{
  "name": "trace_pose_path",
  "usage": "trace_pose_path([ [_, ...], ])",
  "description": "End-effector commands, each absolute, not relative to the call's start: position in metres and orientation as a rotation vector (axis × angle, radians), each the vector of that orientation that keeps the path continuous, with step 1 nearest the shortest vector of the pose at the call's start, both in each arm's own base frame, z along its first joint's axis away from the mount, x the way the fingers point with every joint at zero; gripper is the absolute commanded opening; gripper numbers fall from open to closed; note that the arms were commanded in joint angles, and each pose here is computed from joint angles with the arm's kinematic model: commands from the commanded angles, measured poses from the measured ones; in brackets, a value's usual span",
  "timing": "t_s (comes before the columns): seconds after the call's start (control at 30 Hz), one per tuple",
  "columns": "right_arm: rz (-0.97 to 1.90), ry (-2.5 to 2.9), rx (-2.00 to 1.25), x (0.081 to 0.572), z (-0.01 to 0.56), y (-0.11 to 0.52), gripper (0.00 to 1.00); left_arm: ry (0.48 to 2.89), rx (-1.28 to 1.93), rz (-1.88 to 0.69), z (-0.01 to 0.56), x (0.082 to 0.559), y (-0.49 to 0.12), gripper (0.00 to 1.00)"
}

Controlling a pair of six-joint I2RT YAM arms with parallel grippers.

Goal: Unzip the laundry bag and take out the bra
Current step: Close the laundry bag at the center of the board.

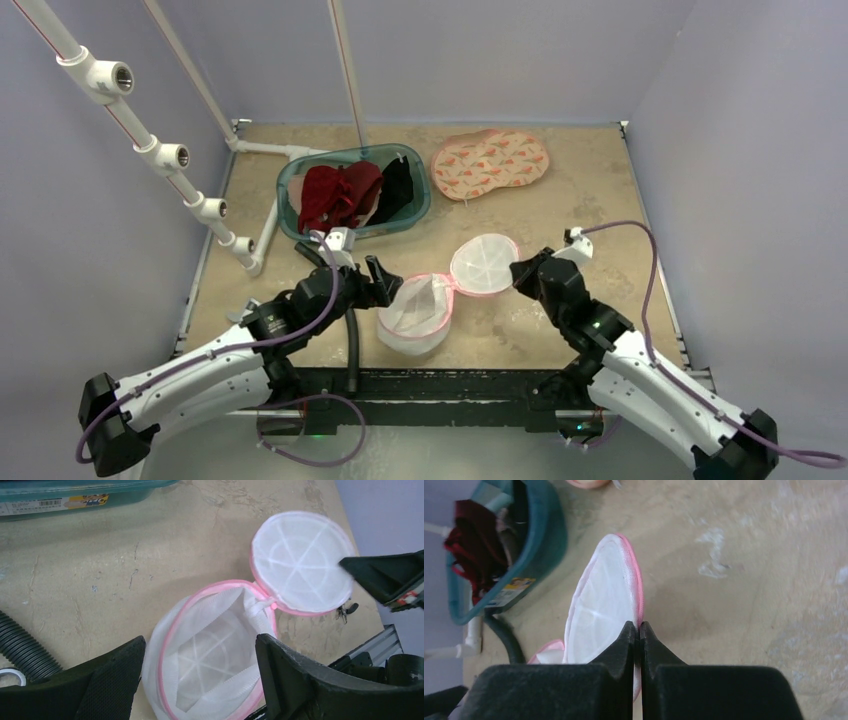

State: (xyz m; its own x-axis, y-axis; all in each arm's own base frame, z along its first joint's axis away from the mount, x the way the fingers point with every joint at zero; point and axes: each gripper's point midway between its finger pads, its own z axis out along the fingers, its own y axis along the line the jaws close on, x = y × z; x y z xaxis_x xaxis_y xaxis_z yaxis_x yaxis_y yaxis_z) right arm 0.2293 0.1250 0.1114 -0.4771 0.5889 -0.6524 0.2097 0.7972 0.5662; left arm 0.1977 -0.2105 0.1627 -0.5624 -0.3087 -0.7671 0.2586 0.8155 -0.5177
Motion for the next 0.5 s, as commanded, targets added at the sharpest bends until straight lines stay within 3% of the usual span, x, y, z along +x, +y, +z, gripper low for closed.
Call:
trace_pose_path([
  [0.0,0.505,1.915,0.332,0.244,0.185,0.128,0.0,2.011,-0.044,-0.746,0.172,0.203,-0.214,0.79],
  [0.27,0.525,1.864,-0.004,0.243,0.23,0.155,0.0,2.005,-0.064,-0.74,0.178,0.209,-0.217,0.78],
  [0.47,0.39,1.872,-0.038,0.236,0.236,0.16,0.0,1.936,-0.115,-0.744,0.192,0.218,-0.215,0.79],
])
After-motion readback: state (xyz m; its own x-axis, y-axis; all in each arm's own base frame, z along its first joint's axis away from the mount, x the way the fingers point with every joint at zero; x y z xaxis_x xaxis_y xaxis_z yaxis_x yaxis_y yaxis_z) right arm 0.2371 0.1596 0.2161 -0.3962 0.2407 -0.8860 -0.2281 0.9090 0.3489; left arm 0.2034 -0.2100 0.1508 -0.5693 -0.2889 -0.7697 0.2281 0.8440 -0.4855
